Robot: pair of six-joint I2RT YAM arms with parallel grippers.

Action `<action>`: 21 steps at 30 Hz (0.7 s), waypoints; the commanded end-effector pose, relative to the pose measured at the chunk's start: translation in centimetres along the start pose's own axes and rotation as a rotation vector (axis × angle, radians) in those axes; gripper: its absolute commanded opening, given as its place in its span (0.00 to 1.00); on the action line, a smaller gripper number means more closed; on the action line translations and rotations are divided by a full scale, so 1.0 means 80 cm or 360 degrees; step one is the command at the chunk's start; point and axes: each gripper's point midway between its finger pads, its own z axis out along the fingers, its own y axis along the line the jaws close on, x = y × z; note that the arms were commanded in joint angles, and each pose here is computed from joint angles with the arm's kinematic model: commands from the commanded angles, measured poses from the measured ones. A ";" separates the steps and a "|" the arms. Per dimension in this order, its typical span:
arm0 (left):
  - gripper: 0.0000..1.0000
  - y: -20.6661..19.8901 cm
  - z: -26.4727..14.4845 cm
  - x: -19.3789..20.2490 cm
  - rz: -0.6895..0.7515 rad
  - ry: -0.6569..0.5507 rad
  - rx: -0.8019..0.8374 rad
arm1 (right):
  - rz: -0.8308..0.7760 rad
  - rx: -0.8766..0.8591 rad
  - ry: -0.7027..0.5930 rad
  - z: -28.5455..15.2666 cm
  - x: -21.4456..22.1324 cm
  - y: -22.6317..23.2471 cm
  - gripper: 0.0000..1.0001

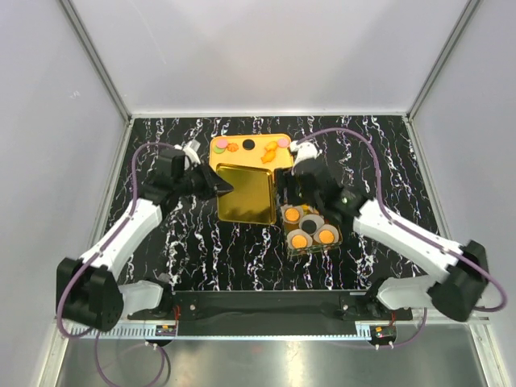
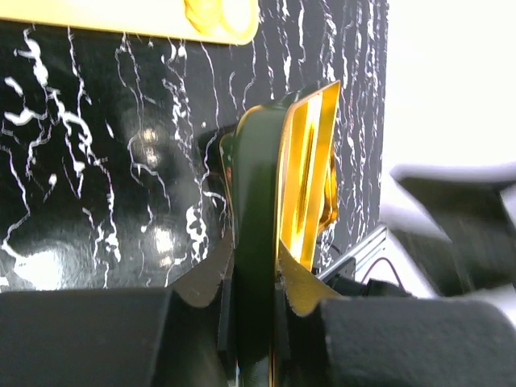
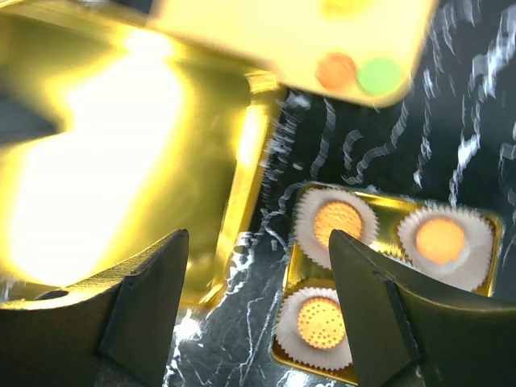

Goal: Pack the cookies

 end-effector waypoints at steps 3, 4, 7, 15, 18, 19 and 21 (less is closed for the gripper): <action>0.00 -0.028 0.019 -0.031 -0.0023 0.0042 0.0032 | -0.0584 -0.0057 -0.0407 -0.071 -0.016 0.072 0.80; 0.00 -0.030 0.022 -0.033 -0.0032 0.0049 0.0035 | -0.0659 -0.0056 -0.0408 -0.072 -0.005 0.078 0.79; 0.00 -0.031 0.036 -0.039 -0.0065 0.0102 0.0030 | -0.0847 -0.0045 -0.0447 -0.080 0.014 0.099 0.80; 0.00 -0.032 0.047 -0.035 -0.0116 0.0173 0.0061 | -0.1376 0.0200 -0.0455 -0.031 0.052 0.116 0.81; 0.00 -0.029 0.045 -0.028 -0.0128 0.0187 0.0070 | -0.1463 0.0286 -0.0507 -0.013 0.051 0.121 0.83; 0.00 -0.029 0.044 -0.026 -0.0128 0.0189 0.0078 | -0.1484 0.0313 -0.0520 -0.009 0.047 0.123 0.83; 0.00 -0.028 0.044 -0.020 -0.0140 0.0203 0.0087 | -0.1562 0.0346 -0.0533 0.002 0.047 0.130 0.83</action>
